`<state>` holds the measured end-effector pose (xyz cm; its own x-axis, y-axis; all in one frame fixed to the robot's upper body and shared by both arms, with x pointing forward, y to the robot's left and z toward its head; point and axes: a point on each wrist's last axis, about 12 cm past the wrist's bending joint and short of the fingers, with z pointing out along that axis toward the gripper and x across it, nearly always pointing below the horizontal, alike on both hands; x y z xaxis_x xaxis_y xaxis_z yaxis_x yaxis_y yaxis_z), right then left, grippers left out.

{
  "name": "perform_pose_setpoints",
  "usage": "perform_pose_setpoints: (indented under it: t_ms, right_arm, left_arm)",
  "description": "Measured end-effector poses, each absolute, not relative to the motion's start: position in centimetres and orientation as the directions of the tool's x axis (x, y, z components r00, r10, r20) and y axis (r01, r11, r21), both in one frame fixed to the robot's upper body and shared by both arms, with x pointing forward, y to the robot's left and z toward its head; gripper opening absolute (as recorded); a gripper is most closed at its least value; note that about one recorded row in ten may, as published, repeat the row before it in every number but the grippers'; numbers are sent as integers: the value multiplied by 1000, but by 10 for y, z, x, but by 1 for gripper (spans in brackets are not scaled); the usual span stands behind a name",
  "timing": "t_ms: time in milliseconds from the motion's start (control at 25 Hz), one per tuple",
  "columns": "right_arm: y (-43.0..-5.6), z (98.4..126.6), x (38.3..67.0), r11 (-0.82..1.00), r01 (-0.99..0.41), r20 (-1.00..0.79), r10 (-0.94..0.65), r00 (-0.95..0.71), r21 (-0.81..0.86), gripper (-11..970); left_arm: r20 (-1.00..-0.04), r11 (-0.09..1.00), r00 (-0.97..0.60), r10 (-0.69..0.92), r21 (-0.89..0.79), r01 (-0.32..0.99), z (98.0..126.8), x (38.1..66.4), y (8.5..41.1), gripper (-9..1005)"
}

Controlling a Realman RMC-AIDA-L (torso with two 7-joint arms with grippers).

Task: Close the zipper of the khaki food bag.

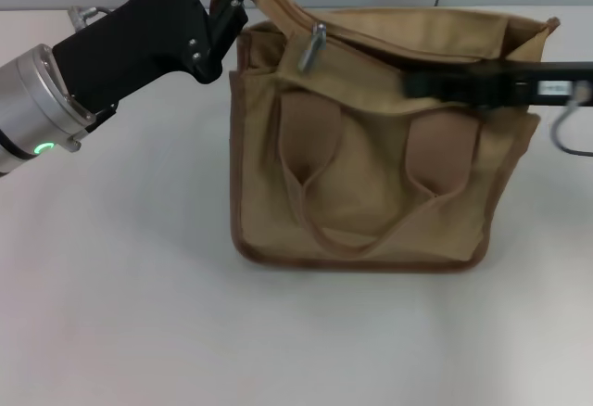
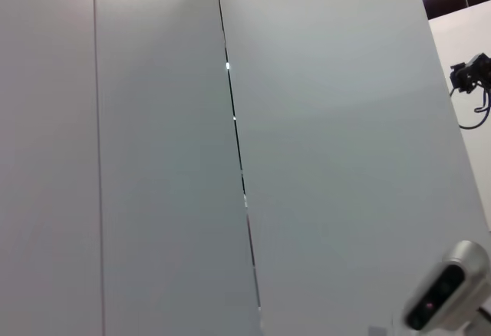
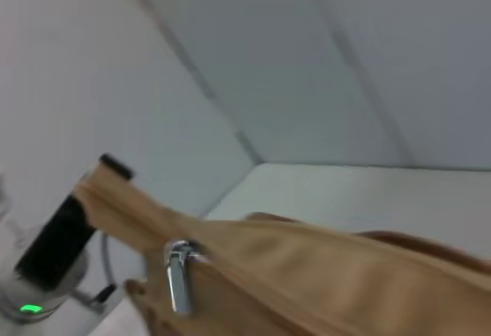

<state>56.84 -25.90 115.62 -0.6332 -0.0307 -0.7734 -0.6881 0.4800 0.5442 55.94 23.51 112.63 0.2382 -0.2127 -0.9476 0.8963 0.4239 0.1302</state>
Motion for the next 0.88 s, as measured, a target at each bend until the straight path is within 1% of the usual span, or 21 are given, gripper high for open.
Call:
perform_pose_setpoints:
  t_ms: [120, 200, 360, 520, 600, 680, 720, 880]
  right_arm:
    - [-282, 1158, 556, 496, -666, -775, 23, -632, 558, 9]
    - [-287, 1161, 550, 456, -687, -786, 48, -616, 566, 14]
    - [-281, 1164, 548, 387, -733, -808, 61, -586, 560, 23]
    - [-261, 1163, 558, 306, -774, -820, 40, -571, 554, 32]
    - [-256, 1164, 561, 292, -783, -824, 35, -565, 549, 36]
    - [-248, 1166, 565, 271, -796, -831, 24, -556, 541, 172]
    - [-238, 1166, 570, 247, -807, -834, 10, -552, 537, 240]
    - [-224, 1167, 576, 223, -816, -835, -16, -550, 534, 264]
  left_arm:
    - [-947, 432, 240, -213, 129, 893, 1126, 559, 237, 4]
    - [-947, 433, 241, -214, 129, 892, 1126, 559, 237, 5]
    - [-946, 428, 242, -214, 132, 894, 1127, 560, 235, 6]
    - [-946, 422, 240, -216, 131, 897, 1127, 560, 234, 8]
    - [-946, 421, 239, -217, 130, 898, 1127, 560, 233, 8]
    - [-946, 420, 239, -219, 130, 898, 1127, 560, 233, 9]
    - [-946, 419, 240, -219, 131, 898, 1127, 560, 232, 9]
    - [-945, 416, 238, -223, 129, 900, 1127, 559, 231, 11]
